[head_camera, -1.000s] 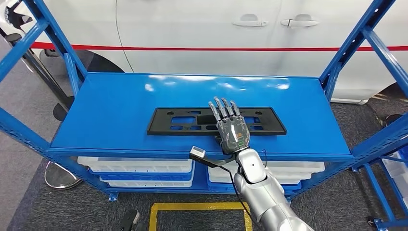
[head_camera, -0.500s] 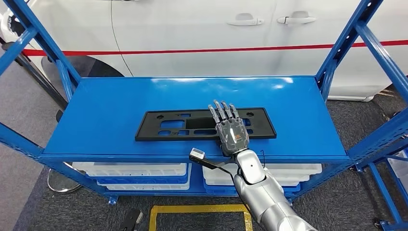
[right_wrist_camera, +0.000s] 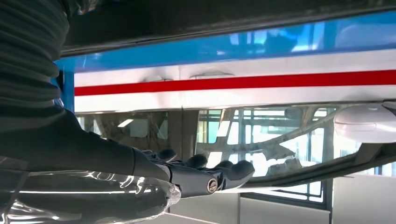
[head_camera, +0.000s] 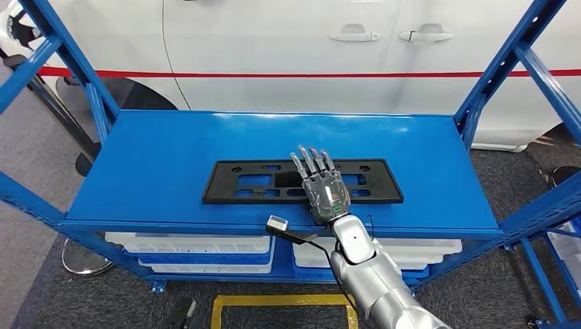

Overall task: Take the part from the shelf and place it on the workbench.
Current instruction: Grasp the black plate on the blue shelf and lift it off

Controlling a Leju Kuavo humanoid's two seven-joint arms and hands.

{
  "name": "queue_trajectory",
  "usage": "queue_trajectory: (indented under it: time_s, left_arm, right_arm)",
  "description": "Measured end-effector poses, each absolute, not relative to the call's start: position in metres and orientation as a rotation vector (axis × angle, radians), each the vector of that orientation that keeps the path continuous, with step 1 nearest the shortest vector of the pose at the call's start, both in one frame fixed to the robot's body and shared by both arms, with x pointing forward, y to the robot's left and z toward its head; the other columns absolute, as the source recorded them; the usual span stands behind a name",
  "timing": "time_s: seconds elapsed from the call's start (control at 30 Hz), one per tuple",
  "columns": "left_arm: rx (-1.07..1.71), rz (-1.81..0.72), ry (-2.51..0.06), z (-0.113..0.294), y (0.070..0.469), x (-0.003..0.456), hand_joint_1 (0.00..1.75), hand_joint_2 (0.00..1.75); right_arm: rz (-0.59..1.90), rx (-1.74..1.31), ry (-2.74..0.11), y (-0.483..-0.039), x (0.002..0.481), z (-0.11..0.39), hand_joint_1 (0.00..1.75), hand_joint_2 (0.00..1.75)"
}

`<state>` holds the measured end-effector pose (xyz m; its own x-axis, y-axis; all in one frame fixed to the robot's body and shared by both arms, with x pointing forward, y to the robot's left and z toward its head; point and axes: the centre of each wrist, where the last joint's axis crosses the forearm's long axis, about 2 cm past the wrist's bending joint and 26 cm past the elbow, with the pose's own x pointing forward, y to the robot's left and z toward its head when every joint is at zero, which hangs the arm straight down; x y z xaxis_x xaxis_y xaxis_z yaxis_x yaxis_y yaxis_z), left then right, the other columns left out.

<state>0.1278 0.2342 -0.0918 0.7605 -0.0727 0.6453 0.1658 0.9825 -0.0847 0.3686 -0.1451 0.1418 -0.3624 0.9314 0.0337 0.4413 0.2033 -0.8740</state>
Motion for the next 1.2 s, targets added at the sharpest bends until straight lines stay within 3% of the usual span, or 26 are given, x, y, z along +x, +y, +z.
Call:
queue_trajectory:
  time_s: [0.07, 0.1, 1.2]
  left_arm:
    - [-0.141, -0.129, -0.700, -0.092, 0.234, 0.128, 0.00, 0.00]
    - [-0.141, -0.128, -0.701, -0.092, 0.234, 0.128, 0.00, 0.00]
    - [-0.036, -0.080, -0.747, -0.090, 0.240, 0.137, 0.00, 0.00]
  right_arm:
    - [1.088, -1.271, -1.896, -0.147, 0.368, 0.140, 1.46, 1.75]
    - [1.088, -1.268, -1.892, -0.148, 0.368, 0.139, 1.75, 1.75]
    - [0.995, -1.279, -1.952, -0.161, 0.365, 0.149, 1.75, 1.75]
